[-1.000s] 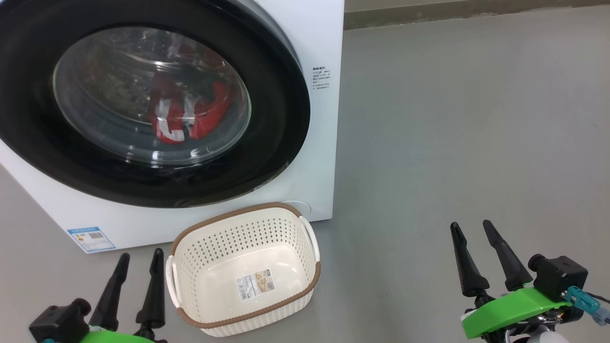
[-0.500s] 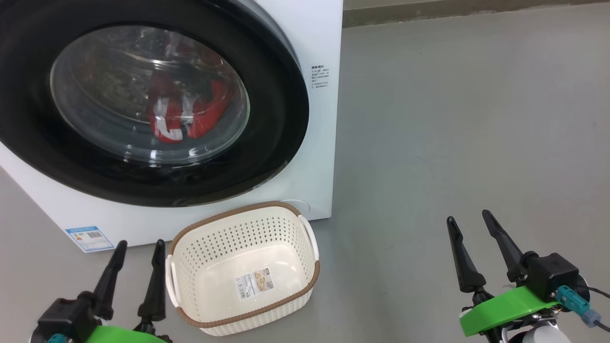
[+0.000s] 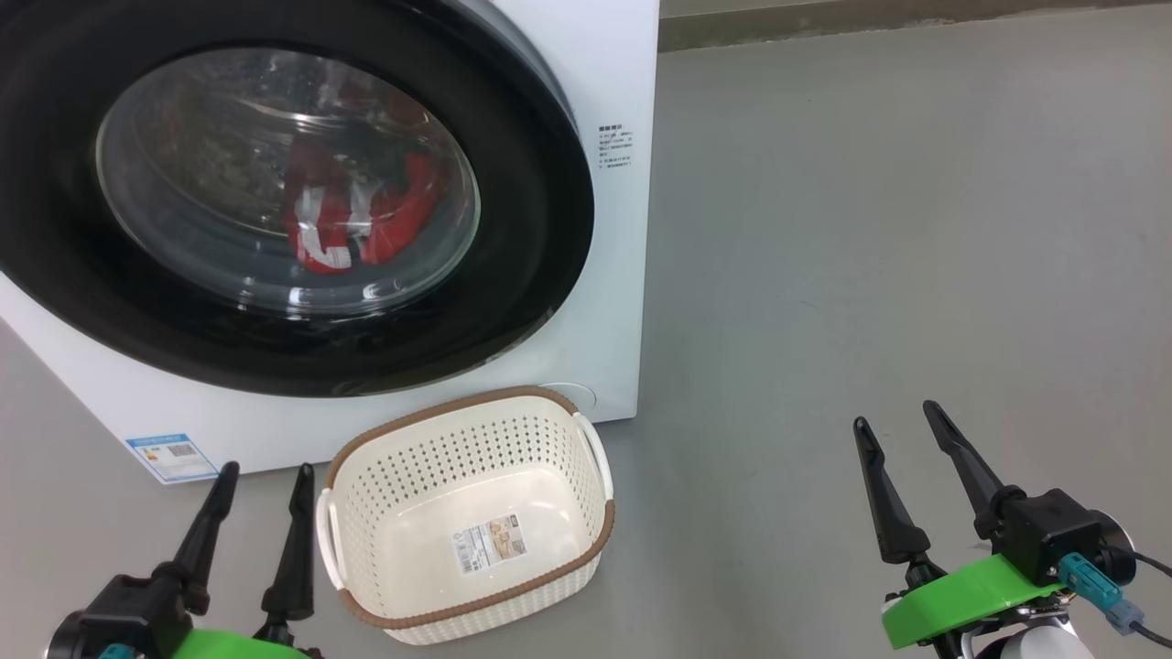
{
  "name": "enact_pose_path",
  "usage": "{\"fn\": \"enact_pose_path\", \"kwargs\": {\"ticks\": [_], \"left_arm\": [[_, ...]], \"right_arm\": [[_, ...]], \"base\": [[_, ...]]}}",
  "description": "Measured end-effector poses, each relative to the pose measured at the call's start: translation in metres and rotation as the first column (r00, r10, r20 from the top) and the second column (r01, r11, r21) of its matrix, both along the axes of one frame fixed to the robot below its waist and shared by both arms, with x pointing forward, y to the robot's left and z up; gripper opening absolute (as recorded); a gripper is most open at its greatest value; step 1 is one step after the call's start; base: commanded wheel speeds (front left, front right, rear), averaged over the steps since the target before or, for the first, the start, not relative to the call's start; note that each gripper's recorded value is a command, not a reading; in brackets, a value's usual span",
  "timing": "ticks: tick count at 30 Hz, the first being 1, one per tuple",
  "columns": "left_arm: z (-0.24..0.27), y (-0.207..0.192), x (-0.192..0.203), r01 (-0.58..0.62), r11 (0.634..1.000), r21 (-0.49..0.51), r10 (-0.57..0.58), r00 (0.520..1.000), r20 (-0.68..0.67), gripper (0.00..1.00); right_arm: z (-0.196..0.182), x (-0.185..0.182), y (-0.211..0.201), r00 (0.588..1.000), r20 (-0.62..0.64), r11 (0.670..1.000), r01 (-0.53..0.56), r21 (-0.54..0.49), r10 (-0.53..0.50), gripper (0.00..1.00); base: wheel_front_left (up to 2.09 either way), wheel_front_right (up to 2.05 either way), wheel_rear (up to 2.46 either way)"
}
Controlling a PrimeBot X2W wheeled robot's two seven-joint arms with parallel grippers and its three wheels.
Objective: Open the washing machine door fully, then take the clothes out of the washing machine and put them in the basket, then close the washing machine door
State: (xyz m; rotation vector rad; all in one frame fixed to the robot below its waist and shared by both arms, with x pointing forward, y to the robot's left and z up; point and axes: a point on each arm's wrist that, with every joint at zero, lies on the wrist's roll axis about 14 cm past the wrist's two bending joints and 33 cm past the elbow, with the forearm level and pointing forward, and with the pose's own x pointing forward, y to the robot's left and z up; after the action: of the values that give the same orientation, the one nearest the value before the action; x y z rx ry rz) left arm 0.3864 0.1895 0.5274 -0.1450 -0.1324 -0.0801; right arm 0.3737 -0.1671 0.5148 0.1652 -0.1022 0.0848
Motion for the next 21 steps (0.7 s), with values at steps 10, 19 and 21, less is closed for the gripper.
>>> {"fn": "enact_pose_path", "kwargs": {"ticks": [10,19,21], "left_arm": [[-0.004,0.002,-0.001,-0.006,1.000,0.000,0.006,1.000,-0.012,1.00],[-0.012,0.006,0.003,-0.008,0.999,-0.034,0.007,0.999,-0.037,1.00],[-0.010,0.007,0.008,-0.008,0.999,-0.036,0.007,1.000,-0.029,1.00]], "right_arm": [[-0.002,0.001,0.003,1.000,-0.005,1.000,-0.010,0.000,0.010,0.76],[-0.010,0.014,0.019,0.998,-0.031,0.998,-0.056,0.019,0.056,0.00],[-0.009,0.022,0.023,0.997,-0.027,0.995,-0.064,0.072,0.066,0.00]], "base": [[0.00,0.00,0.00],[0.00,0.00,0.00],[0.00,0.00,0.00]]}}
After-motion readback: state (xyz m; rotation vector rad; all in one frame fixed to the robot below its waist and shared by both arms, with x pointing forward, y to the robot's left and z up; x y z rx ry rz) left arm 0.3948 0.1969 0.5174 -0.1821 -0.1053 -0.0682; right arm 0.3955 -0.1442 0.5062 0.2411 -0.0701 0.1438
